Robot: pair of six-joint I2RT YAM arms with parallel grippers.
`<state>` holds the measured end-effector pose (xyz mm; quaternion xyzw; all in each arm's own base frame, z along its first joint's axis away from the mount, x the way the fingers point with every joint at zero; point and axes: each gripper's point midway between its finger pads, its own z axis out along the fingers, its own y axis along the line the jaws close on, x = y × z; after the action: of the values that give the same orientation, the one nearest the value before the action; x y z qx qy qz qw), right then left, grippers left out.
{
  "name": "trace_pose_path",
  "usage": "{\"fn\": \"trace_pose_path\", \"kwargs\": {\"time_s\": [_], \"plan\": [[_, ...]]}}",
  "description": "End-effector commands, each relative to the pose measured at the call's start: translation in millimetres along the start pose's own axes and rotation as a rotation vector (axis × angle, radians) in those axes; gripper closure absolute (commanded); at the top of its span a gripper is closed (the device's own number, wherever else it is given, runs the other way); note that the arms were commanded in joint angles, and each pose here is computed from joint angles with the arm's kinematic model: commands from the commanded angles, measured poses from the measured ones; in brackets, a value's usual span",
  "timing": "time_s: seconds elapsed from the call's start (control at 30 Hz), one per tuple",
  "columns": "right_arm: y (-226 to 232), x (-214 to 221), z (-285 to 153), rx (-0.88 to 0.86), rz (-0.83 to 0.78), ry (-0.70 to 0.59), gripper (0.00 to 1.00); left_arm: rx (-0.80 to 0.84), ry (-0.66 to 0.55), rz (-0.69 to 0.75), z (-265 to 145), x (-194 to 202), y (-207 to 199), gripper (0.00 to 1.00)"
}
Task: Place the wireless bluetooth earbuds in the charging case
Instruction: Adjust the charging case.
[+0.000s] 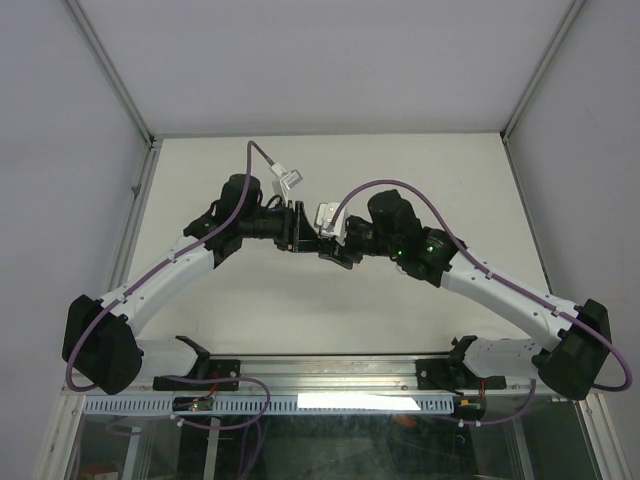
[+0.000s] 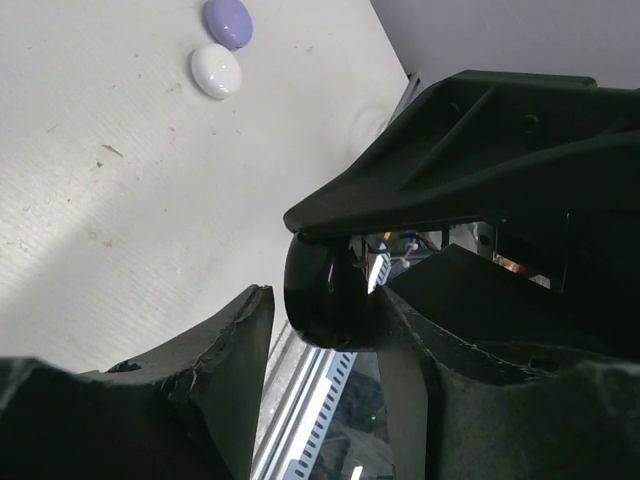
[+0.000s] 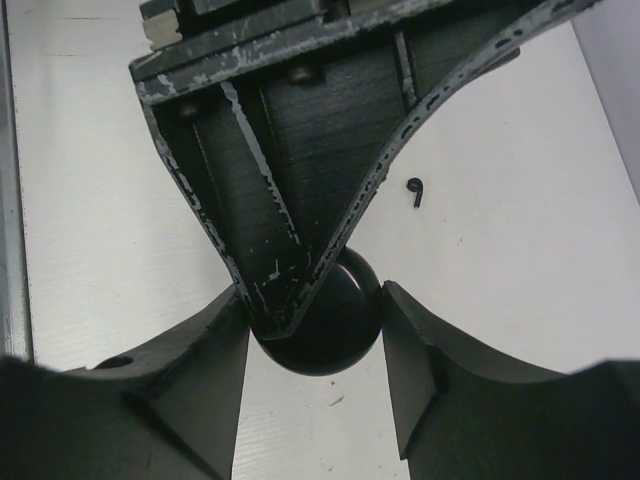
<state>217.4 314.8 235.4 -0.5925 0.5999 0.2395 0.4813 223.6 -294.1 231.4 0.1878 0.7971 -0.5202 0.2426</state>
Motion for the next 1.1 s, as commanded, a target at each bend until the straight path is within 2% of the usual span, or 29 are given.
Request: {"fn": "trace_pose_path", "kwargs": {"time_s": [0.0,0.3,0.7,0.83,0.93,1.07], "plan": [[-11,-40,-4,0.033,-0.075,-0.096,0.63,0.103,-0.034,0.034,-5,-18,-25,0.55],[-6,-42,-3,0.033,-0.107,-0.097,0.63,0.135,-0.053,-0.01,-11,-25,-25,0.6],[-8,-44,0,0.037,-0.123,-0.107,0.63,0.17,-0.017,-0.036,-13,-12,-24,0.66],[-7,-44,2,0.026,-0.124,-0.11,0.63,0.171,-0.014,-0.035,-13,-11,-23,0.74],[-8,-41,2,0.036,-0.12,-0.097,0.55,0.161,-0.034,-0.014,-15,-15,-23,0.85],[-11,-42,-4,0.077,-0.078,-0.112,0.37,0.114,-0.094,0.025,-21,-24,-18,0.97]]}}
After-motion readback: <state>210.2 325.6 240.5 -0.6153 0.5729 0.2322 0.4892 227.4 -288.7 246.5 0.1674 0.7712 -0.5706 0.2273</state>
